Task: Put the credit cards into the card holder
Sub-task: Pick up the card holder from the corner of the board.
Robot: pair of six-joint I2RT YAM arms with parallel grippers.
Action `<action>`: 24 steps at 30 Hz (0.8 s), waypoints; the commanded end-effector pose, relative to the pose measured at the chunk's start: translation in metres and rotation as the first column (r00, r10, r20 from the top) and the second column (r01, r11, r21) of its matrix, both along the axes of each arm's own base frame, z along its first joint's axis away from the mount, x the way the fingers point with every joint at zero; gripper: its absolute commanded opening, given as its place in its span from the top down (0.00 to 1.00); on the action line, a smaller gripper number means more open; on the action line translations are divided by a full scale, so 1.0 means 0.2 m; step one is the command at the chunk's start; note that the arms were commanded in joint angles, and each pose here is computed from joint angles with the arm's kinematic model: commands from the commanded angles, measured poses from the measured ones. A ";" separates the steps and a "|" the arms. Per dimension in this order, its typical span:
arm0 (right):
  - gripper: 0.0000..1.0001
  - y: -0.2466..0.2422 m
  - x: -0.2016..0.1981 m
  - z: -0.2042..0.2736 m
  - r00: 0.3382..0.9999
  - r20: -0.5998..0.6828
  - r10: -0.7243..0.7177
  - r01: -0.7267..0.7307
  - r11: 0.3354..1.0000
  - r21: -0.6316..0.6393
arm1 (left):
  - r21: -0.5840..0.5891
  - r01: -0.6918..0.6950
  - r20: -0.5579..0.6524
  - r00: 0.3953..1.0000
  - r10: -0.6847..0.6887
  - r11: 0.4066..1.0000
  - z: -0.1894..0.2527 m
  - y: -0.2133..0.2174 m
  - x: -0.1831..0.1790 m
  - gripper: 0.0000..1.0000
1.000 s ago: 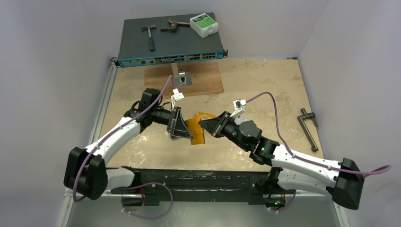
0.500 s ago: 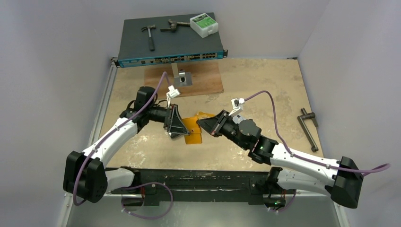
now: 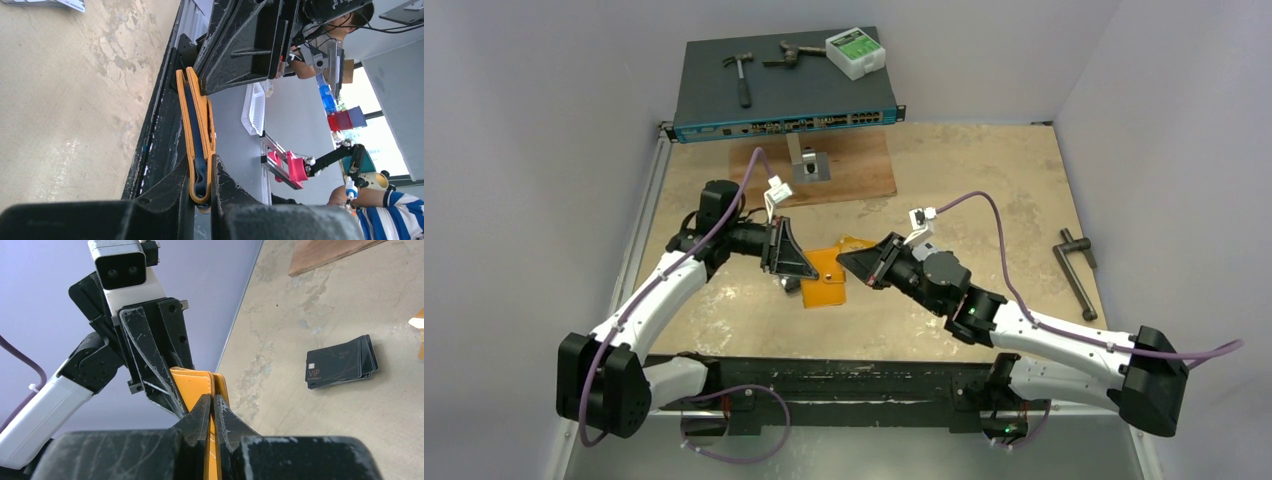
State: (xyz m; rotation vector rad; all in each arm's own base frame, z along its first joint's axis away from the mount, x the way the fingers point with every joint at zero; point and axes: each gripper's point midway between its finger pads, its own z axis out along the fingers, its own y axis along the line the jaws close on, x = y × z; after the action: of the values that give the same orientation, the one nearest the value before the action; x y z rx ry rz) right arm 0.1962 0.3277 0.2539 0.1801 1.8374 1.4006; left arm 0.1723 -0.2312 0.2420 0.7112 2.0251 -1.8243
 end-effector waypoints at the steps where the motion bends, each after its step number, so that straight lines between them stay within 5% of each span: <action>1: 1.00 0.02 0.01 0.10 0.999 0.043 -0.002 0.001 1.000 0.022 | -0.042 0.008 0.105 0.994 -0.004 0.999 0.15 0.00 0.01 0.98; 5: 1.00 -0.01 0.06 0.06 0.998 0.035 -0.055 0.058 0.995 -0.087 | 0.004 -0.071 0.117 0.991 0.070 0.997 0.14 0.00 0.05 1.00; 8: 0.72 -0.09 0.13 0.00 0.991 0.042 -0.128 0.134 0.954 -0.269 | 0.102 -0.188 0.139 0.975 0.174 0.977 0.10 0.03 0.11 1.00; 17: 0.26 -0.07 0.05 -0.05 0.976 0.141 -0.167 0.217 0.815 -0.537 | 0.293 -0.449 0.167 0.894 0.417 0.844 -0.01 0.15 0.23 1.00; 24: 0.24 0.05 -0.02 0.04 0.958 0.260 -0.118 0.255 0.765 -0.591 | 0.318 -0.459 0.140 0.888 0.438 0.830 -0.03 0.15 0.20 1.00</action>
State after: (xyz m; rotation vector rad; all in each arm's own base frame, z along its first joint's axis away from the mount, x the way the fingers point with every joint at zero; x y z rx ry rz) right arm 0.1853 0.3398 0.2314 -0.1028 2.0435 0.7067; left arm 0.2118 -0.2023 0.2242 0.3642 2.2678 -1.2111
